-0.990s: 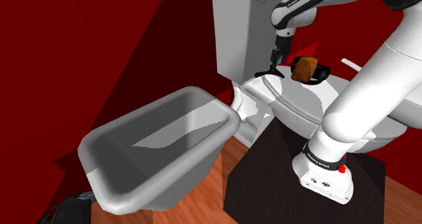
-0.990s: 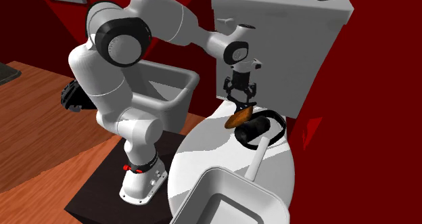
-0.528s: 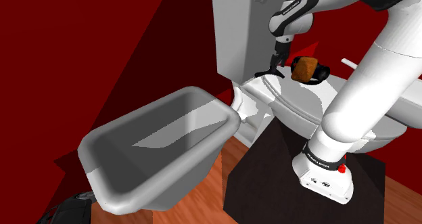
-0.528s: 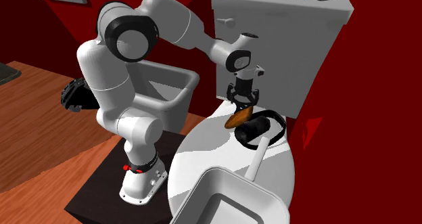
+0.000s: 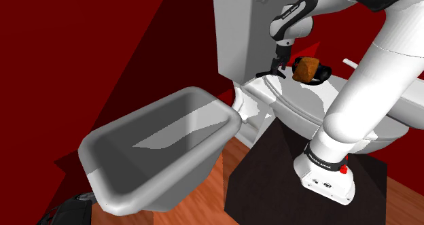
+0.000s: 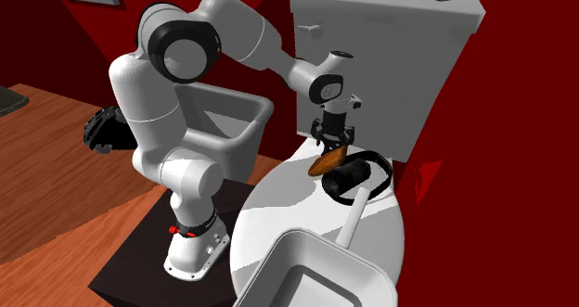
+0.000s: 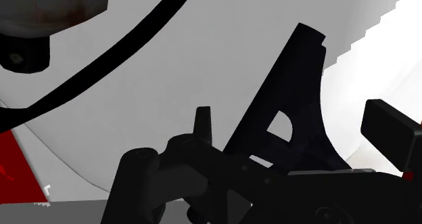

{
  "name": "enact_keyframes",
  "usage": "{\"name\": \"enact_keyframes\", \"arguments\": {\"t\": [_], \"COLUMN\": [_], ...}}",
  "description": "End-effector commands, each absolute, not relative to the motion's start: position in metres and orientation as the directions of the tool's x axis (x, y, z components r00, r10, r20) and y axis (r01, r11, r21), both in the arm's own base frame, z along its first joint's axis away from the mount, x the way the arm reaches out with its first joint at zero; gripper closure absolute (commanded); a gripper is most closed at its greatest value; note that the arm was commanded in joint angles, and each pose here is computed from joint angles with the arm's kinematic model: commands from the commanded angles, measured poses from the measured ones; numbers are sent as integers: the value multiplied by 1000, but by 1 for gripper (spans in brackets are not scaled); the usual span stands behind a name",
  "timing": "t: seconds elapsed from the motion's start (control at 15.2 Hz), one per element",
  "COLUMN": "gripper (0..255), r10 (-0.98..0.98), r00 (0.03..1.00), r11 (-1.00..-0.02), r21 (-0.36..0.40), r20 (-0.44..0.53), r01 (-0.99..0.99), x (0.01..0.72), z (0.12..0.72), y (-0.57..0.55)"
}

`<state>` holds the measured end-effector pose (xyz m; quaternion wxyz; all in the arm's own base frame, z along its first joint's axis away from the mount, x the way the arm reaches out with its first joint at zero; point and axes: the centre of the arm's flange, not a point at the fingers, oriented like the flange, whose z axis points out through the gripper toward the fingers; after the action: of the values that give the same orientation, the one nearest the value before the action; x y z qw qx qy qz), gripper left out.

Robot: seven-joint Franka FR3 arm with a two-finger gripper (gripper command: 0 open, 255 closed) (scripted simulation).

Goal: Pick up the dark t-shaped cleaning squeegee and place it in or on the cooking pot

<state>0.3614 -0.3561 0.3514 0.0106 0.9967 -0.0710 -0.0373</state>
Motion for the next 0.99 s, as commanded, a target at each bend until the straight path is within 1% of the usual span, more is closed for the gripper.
{"name": "enact_keyframes", "arguments": {"t": [0.0, 0.07, 0.66, 0.92], "gripper": [0, 255, 255, 255], "r10": [-142, -142, -142, -142], "r00": [987, 987, 987, 987], "r11": [-990, -990, -990, -990], "r21": [26, 26, 26, 26], "r20": [-73, -73, -73, -73], "r01": [-141, -141, -141, -141], "x": [361, 361, 361, 361], "z": [351, 351, 351, 372], "y": [-356, -356, -356, -356]}}
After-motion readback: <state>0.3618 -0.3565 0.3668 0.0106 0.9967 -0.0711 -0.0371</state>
